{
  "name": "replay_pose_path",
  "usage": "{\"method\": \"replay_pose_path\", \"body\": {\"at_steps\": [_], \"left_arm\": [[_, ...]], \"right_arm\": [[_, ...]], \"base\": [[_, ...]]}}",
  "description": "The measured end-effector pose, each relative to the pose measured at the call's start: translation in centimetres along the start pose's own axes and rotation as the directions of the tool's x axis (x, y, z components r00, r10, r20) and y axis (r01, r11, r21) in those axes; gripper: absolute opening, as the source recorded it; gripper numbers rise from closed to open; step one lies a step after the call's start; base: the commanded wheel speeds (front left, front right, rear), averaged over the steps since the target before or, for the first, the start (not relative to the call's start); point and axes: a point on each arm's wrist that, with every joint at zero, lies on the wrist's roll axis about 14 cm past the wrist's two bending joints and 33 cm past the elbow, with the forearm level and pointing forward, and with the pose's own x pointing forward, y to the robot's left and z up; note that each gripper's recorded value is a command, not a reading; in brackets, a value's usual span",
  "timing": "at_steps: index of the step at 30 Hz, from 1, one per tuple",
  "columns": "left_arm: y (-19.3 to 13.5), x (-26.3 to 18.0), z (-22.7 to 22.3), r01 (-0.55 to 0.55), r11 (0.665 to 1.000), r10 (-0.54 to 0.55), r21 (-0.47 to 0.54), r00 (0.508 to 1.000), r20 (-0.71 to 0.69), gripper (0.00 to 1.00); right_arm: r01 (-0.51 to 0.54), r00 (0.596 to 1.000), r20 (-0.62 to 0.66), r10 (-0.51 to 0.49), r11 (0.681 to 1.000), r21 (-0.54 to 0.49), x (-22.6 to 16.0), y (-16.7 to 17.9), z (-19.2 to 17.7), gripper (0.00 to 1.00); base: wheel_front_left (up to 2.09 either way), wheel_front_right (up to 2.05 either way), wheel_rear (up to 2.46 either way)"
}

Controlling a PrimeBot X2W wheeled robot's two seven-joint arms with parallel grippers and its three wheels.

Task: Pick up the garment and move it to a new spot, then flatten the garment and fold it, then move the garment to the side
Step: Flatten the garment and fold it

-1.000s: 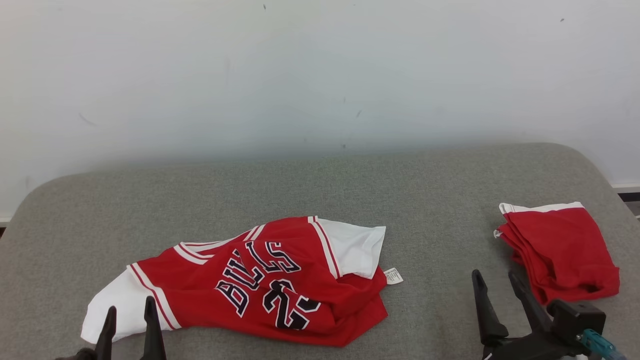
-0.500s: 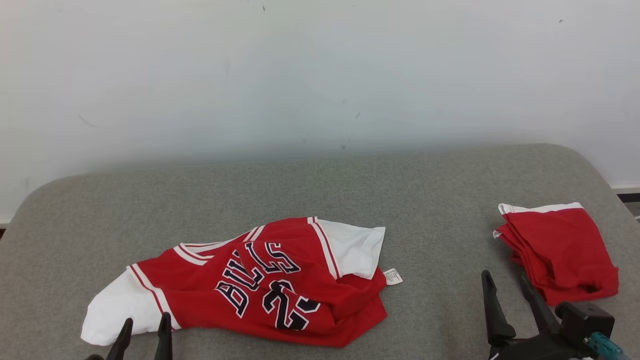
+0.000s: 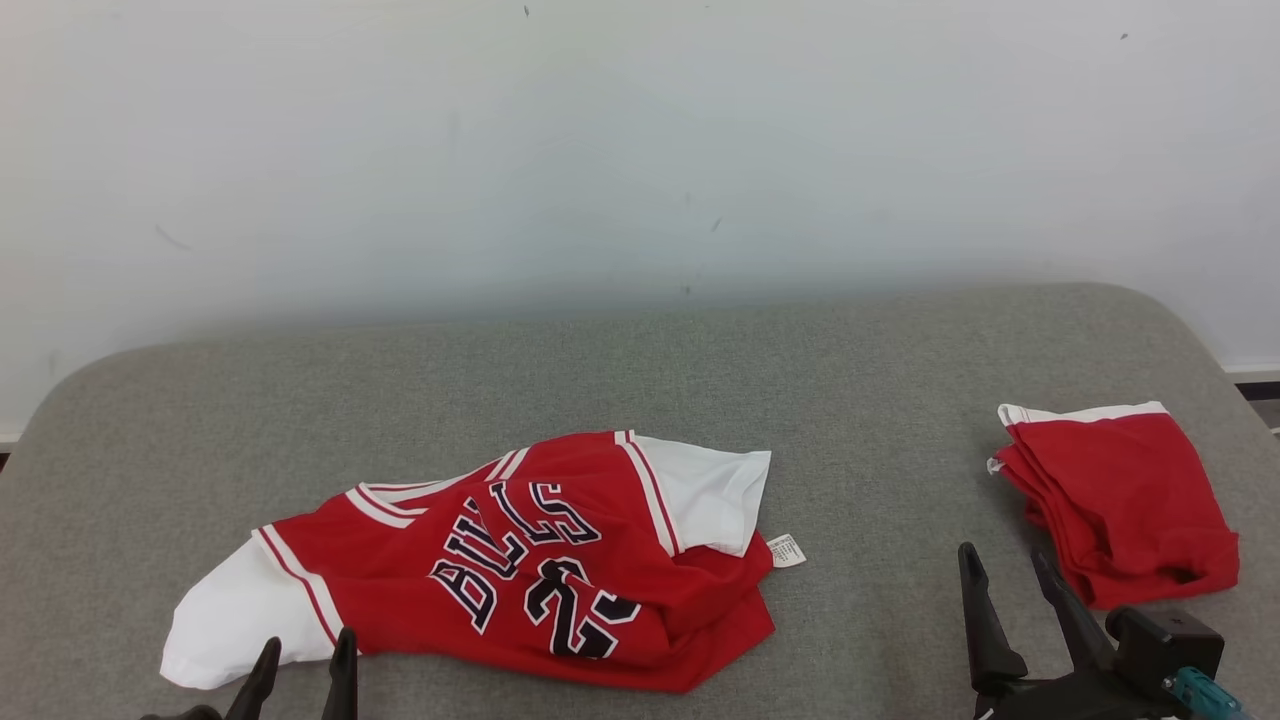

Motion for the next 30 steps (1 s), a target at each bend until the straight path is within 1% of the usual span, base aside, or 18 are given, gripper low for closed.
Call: {"method": "replay_pose_path", "body": {"at_steps": [15,21,26,30], "left_arm": [[0.4,0.0,-1.1,-0.023,1.000,0.022,-0.005,0.998,-0.067,1.00],[0.0,0.4,-1.9,-0.008,1.000,0.008,0.000,0.993,-0.115,1.00],[0.0,2.5,-1.2,0.020,0.999,-0.015,0.029,0.990,-0.139,1.00],[0.5,4.7,-0.3,0.035,0.997,-0.022,0.076,0.985,-0.168,1.00]], "right_arm": [[-0.016,1.000,-0.024,0.016,1.000,-0.002,0.3,0.5,-0.7,1.00],[-0.018,0.999,-0.037,0.017,1.000,-0.009,0.5,0.4,-1.0,1.00],[-0.049,0.996,-0.070,0.048,0.999,-0.013,0.8,1.1,-1.8,1.00],[-0.076,0.992,-0.101,0.074,0.997,-0.013,0.9,1.7,-2.4,1.00]], "base": [[0.00,0.00,0.00],[0.00,0.00,0.00],[0.00,0.00,0.00],[0.00,0.00,0.00]]}}
